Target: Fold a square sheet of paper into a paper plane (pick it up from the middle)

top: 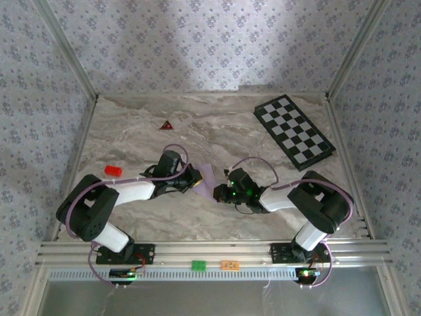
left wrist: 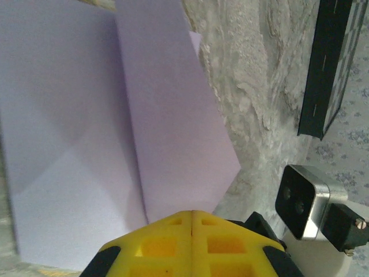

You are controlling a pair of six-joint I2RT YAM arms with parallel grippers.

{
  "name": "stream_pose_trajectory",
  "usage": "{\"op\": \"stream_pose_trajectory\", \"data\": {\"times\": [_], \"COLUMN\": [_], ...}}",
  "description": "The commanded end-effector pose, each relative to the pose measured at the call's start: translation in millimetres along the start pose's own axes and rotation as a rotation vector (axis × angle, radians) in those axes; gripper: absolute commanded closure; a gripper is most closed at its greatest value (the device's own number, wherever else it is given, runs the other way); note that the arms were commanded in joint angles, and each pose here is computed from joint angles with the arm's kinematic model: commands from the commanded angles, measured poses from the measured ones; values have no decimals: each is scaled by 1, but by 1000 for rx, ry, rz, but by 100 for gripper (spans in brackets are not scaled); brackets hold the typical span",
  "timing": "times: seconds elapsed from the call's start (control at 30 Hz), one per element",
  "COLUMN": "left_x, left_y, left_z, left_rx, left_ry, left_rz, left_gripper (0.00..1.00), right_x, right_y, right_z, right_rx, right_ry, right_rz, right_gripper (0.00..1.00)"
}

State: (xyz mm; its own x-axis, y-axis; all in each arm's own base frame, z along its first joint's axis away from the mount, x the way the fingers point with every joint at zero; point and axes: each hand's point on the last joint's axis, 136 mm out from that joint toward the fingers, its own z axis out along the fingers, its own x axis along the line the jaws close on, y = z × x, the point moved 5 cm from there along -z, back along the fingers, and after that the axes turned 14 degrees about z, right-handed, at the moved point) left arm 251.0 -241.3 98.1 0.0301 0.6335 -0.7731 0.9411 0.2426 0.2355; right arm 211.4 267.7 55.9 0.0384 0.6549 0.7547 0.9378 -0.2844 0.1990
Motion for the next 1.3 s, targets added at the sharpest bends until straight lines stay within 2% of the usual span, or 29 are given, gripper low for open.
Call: {"op": "stream_pose_trajectory", "data": {"times": [0.0, 0.3, 0.47, 0.8, 1.27], "left_x": [-25, -16, -4, 5, 12], "left_y": [7, 8, 8, 5, 4], "left_z": [6, 27, 32, 37, 43], "left_rx": [-11, 5, 11, 23, 36], "left_ry": [-85, -26, 32, 60, 81], "left_rz": [56, 63, 57, 42, 33], "left_gripper": [94, 98, 98, 100, 100], "right_x": [-17, -15, -12, -10, -14], "right_y": [-8, -6, -4, -2, -2], "right_z": [3, 1, -1, 1, 2], "right_rx": [50, 66, 75, 112, 146], "right_ry": [-73, -47, -32, -23, -29], "right_rz": [36, 46, 36, 31, 48], "right_gripper": [100, 97, 95, 91, 97]}}
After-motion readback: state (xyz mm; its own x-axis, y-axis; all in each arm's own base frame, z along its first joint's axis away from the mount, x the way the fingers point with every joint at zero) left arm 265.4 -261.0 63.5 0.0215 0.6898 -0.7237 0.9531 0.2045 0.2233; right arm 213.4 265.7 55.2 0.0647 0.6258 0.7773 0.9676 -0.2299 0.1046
